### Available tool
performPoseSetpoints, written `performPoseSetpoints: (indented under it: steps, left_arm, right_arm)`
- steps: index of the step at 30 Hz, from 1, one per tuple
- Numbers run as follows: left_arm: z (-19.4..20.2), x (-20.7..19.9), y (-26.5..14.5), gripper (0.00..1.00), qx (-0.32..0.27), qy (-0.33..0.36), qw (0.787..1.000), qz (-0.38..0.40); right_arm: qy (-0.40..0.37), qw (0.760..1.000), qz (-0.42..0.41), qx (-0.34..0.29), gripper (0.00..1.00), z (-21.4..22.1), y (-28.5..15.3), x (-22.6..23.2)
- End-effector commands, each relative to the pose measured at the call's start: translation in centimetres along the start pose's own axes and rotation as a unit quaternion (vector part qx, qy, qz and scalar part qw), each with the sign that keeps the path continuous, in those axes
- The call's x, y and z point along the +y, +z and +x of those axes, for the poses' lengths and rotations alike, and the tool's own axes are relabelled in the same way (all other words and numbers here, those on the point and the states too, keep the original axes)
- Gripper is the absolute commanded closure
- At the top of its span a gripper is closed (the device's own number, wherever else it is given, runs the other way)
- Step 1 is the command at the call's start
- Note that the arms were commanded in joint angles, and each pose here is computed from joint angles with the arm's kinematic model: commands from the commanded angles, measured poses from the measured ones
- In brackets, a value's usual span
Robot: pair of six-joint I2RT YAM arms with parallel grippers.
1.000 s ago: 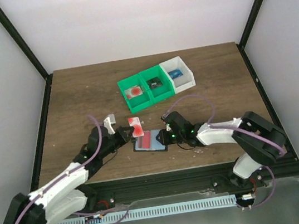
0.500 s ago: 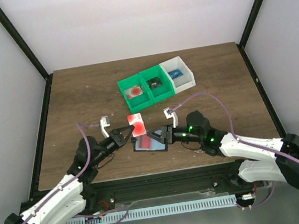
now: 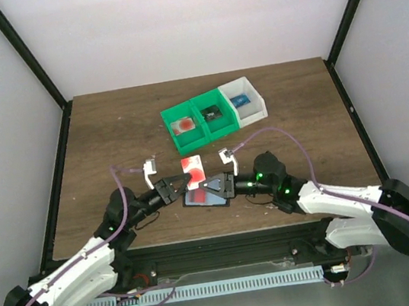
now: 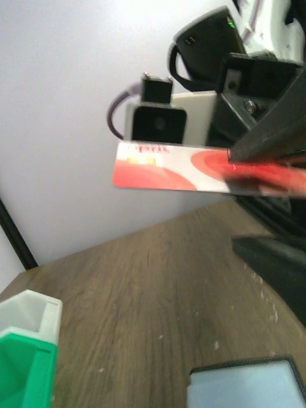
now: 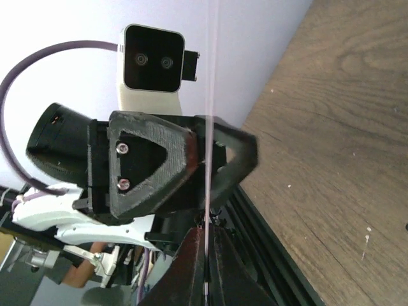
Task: Take the credit cards out of the card holder
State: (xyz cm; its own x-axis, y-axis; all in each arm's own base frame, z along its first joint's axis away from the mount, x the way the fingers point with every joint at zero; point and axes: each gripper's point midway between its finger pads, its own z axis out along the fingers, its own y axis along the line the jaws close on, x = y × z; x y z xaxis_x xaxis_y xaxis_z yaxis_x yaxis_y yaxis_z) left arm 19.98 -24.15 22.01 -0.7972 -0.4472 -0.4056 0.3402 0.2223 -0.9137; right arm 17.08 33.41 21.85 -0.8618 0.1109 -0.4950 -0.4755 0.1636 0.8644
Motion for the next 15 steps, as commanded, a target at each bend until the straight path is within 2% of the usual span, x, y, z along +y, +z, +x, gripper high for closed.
performPoseSetpoints:
  steps: [1,4,6,10,13,15]
  left_arm:
    - [0.0,-2.7,0.0,0.58,0.025,0.06,0.998,0.015]
    - [0.8,-3.5,-0.3,0.39,0.064,0.09,0.994,0.004]
    - [2.0,-3.8,-0.8,0.36,0.101,0.102,0.99,0.008]
    - [3.9,-5.5,-1.9,0.37,0.162,0.124,0.978,0.046]
    - [5.5,-6.8,-2.8,0.43,0.211,0.135,0.965,0.078]
    - [6.5,-7.3,-3.5,0.52,0.24,0.134,0.956,0.099]
  right_arm:
    - [-0.071,0.997,-0.029,0.001,1.0,0.5,-1.6,2.4]
    - [-0.107,0.993,-0.029,0.033,0.99,2.1,-3.3,3.1]
    - [-0.119,0.989,-0.036,0.074,1.0,3.7,-4.1,3.6]
    - [-0.134,0.978,-0.071,0.146,1.0,6.5,-5.4,4.7]
    - [-0.153,0.976,-0.064,0.141,1.0,6.9,-6.1,4.4]
    - [-0.165,0.973,-0.077,0.142,1.0,7.3,-6.6,4.8]
